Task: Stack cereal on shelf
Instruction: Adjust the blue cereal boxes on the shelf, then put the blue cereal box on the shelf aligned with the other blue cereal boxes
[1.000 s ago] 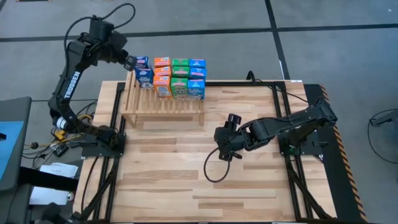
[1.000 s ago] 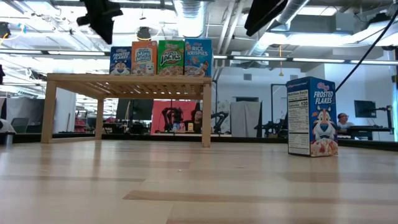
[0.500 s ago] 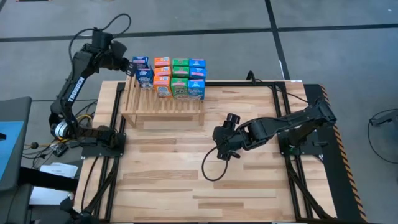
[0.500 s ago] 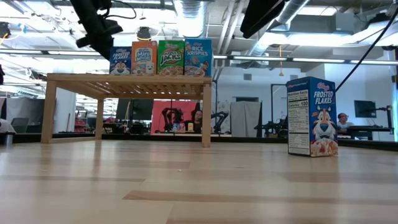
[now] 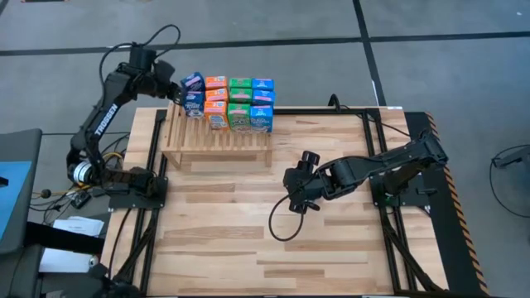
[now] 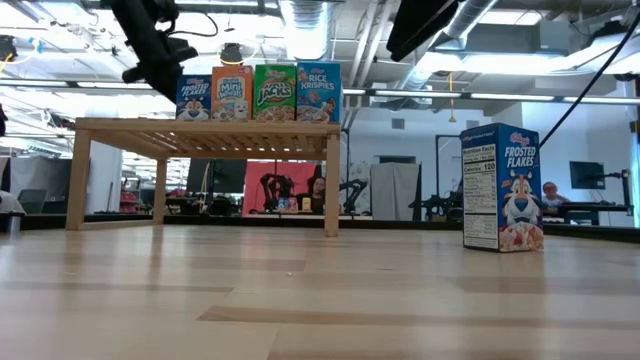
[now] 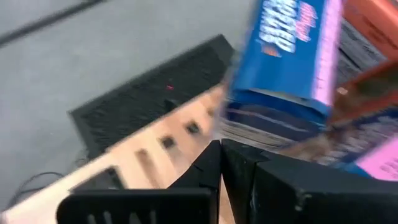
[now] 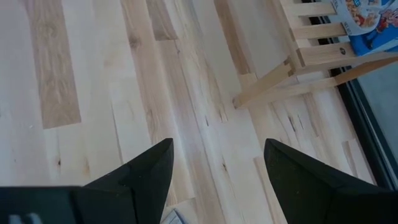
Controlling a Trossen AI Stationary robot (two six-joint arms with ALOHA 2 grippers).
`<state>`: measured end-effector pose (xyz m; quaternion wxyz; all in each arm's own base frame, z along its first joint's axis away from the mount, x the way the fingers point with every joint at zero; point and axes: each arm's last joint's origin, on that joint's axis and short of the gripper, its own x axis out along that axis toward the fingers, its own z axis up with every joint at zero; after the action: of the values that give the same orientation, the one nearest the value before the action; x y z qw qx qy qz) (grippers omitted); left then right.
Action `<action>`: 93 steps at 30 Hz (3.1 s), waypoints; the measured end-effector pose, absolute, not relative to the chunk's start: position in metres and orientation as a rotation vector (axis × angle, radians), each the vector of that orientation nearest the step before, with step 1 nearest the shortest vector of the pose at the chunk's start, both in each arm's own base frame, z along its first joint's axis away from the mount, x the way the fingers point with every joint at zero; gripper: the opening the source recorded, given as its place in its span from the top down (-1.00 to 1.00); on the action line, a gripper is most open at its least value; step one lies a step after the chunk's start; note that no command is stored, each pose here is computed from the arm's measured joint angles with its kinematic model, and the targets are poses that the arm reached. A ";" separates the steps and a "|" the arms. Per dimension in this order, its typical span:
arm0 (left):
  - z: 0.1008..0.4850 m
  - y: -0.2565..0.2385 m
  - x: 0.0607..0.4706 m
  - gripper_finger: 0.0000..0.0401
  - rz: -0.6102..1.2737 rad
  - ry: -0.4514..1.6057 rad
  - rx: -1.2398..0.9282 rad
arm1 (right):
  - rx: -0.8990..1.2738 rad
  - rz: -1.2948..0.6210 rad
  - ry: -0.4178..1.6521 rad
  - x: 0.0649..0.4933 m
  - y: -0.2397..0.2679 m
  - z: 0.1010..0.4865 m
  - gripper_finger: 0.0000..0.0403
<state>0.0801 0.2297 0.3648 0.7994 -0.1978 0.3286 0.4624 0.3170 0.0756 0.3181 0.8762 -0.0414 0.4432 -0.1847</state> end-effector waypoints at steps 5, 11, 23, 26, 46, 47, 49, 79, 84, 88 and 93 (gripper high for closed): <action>0.382 0.220 0.074 1.00 1.105 0.660 -0.353 | -0.086 -0.386 0.925 0.317 0.075 0.318 -0.37; 0.422 0.213 0.073 1.00 1.111 0.437 -0.269 | -0.082 -0.393 0.925 0.318 0.073 0.318 -0.37; 0.436 0.260 0.106 1.00 1.049 0.621 -0.312 | -0.044 -0.365 0.928 0.320 0.069 0.318 -0.37; 0.441 0.271 0.115 1.00 1.040 0.662 -0.313 | -0.044 -0.364 0.928 0.320 0.069 0.318 -0.37; 0.418 0.291 0.160 1.00 0.907 0.978 -0.295 | -0.035 -0.367 0.922 0.320 0.070 0.319 -0.37; 0.418 0.291 0.160 1.00 0.896 0.979 -0.293 | -0.035 -0.366 0.922 0.320 0.070 0.319 -0.37; 0.417 0.290 0.160 1.00 0.870 0.983 -0.297 | -0.035 -0.366 0.921 0.320 0.070 0.319 -0.37; 0.499 0.213 0.142 0.65 0.607 0.706 -0.067 | -0.091 -0.219 1.029 0.305 0.062 0.326 -0.38; 0.520 0.166 0.132 0.14 0.558 0.641 0.015 | -0.067 -0.123 1.210 0.287 0.055 0.324 -0.50; 0.526 0.137 0.127 -0.23 0.581 0.649 0.008 | -0.134 0.002 1.345 0.274 0.065 0.320 -0.70; 0.528 0.114 0.119 -0.49 0.641 0.656 -0.041 | -0.286 0.139 1.361 0.271 0.078 0.318 -0.90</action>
<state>0.1190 0.1139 0.5283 0.8966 -0.0196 0.3166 0.3092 0.2714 0.0778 0.3177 0.7655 -0.1319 0.6265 0.0641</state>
